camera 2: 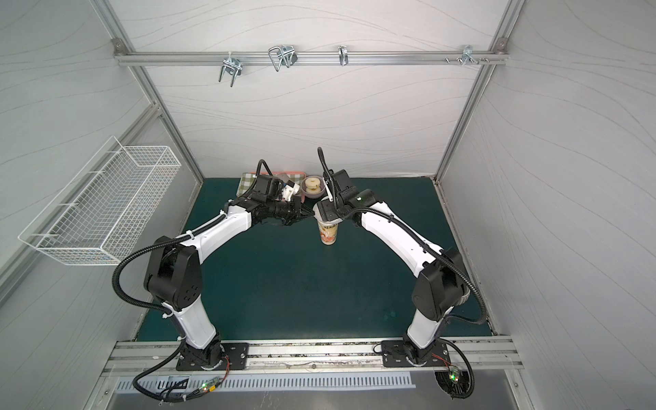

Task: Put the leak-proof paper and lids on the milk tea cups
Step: Adjust the leak-proof paper on the cup, then secure the cup lid on the cup.

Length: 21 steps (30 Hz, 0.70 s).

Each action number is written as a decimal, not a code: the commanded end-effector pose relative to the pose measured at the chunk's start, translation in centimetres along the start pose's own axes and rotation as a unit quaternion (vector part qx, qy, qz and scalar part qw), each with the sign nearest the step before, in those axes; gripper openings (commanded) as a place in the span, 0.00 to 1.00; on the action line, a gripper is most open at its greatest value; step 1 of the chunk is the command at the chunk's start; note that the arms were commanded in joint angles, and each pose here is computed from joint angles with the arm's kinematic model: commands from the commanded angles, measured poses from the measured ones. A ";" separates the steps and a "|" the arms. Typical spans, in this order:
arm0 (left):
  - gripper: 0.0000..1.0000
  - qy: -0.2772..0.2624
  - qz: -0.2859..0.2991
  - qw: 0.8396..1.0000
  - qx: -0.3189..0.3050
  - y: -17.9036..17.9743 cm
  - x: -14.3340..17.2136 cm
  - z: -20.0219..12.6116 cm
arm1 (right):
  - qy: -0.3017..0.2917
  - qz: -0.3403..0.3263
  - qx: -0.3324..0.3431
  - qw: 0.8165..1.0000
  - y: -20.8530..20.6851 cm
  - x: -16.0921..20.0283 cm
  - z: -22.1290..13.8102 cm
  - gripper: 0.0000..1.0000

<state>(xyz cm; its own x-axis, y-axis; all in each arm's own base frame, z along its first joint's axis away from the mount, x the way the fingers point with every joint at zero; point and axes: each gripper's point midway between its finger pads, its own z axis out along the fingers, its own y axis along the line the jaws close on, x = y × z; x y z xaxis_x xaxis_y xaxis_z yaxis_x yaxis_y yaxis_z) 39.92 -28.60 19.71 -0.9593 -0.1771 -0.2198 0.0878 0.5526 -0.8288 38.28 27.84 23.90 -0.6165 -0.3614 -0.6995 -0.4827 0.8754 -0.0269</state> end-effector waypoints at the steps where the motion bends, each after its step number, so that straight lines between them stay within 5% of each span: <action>1: 0.00 -0.018 0.029 0.999 0.020 -2.2 -1.0 -0.7 | 0.003 0.003 -0.008 1.000 0.4 -0.2 0.3 0.80; 21: 0.00 -0.006 0.025 1.000 -0.005 0.0 -0.1 0.0 | 0.031 -0.008 -0.008 0.999 1.1 1.6 2.4 0.80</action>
<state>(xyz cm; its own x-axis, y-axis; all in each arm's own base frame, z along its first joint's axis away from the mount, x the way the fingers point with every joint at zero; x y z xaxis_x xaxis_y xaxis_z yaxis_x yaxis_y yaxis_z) 40.05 -28.42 19.47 -0.9552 -0.1728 -0.2404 0.1028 0.5679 -0.8166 38.26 28.71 22.14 -0.6347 -0.3831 -0.6711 -0.5013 0.8651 -0.0196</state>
